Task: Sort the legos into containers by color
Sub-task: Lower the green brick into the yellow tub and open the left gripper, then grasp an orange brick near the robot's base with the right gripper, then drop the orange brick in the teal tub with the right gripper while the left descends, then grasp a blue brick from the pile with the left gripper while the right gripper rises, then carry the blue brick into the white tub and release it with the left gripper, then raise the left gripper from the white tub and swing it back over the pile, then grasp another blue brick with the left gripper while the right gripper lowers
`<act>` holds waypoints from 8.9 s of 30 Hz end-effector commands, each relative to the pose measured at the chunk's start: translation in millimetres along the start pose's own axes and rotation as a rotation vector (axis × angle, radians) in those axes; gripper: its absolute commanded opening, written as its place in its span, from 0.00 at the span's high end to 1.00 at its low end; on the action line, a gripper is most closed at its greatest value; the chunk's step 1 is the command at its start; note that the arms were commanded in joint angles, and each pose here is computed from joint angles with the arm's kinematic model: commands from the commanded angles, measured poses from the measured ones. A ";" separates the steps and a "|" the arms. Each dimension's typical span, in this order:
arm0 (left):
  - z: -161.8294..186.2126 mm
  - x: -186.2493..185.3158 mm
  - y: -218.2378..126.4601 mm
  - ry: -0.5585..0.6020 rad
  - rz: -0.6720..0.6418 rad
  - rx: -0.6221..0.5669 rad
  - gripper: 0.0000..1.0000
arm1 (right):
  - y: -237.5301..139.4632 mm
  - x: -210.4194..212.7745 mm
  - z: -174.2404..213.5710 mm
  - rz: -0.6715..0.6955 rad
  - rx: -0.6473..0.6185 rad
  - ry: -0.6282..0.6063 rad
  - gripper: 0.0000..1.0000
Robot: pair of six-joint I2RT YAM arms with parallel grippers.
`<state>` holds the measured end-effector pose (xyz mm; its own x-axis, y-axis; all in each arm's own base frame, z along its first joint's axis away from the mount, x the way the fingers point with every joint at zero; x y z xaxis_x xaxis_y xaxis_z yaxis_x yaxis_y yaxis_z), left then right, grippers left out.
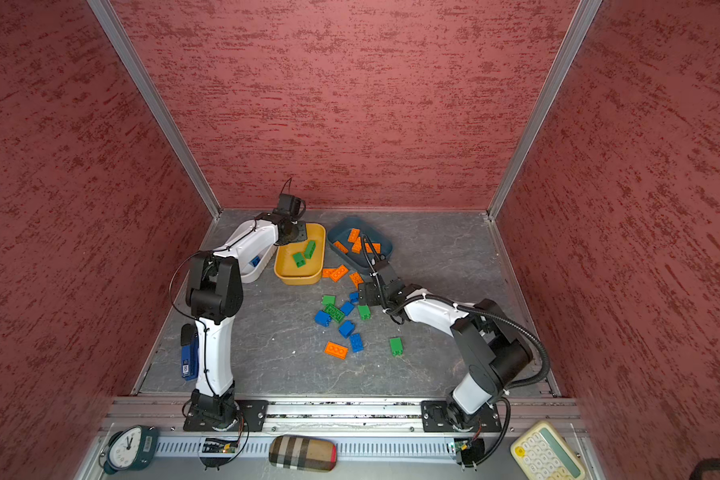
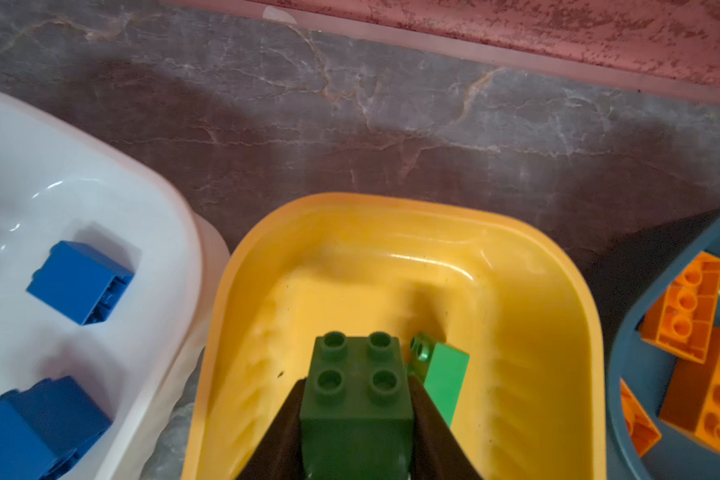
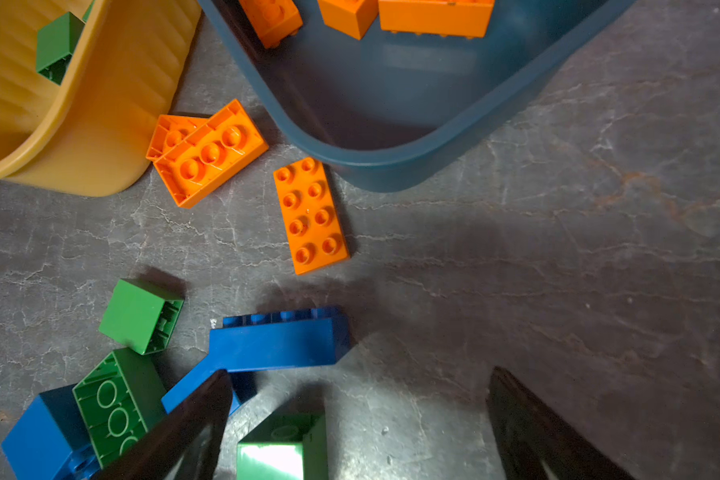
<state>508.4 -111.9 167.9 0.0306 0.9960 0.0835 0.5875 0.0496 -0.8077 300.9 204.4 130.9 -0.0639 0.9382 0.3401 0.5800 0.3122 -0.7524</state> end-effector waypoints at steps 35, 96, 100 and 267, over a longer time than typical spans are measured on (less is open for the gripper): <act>22.3 30.9 -143.2 -0.154 0.149 -0.256 0.01 | -56.5 91.8 129.0 -0.523 0.310 -0.917 0.16; 29.0 -22.1 -185.0 0.036 0.237 -0.341 0.01 | -6.2 24.8 -116.9 -0.339 -0.316 -0.111 0.81; 48.3 -35.9 -185.4 0.048 0.283 -0.287 0.01 | 35.0 26.9 -140.1 -0.322 -0.227 -0.108 0.79; 252.5 -179.5 -146.5 0.627 0.418 0.160 0.50 | -67.1 -35.6 36.3 -0.096 -0.173 0.048 0.01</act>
<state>209.1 -274.4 123.3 0.6864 0.7272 0.0106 0.3019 -0.2717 -0.9138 235.0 155.8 143.7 -0.0601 0.9010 0.4297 0.6848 0.3504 -0.6390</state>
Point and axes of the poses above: each gripper's point midway between its finger pads, its own y axis out along the fingers, its own x axis along the line the jaws close on, z = x × y, the point moved 8 cm from there along -y, back along the fingers, and after that the axes turned 12 degrees about y, right-handed, at the moved point
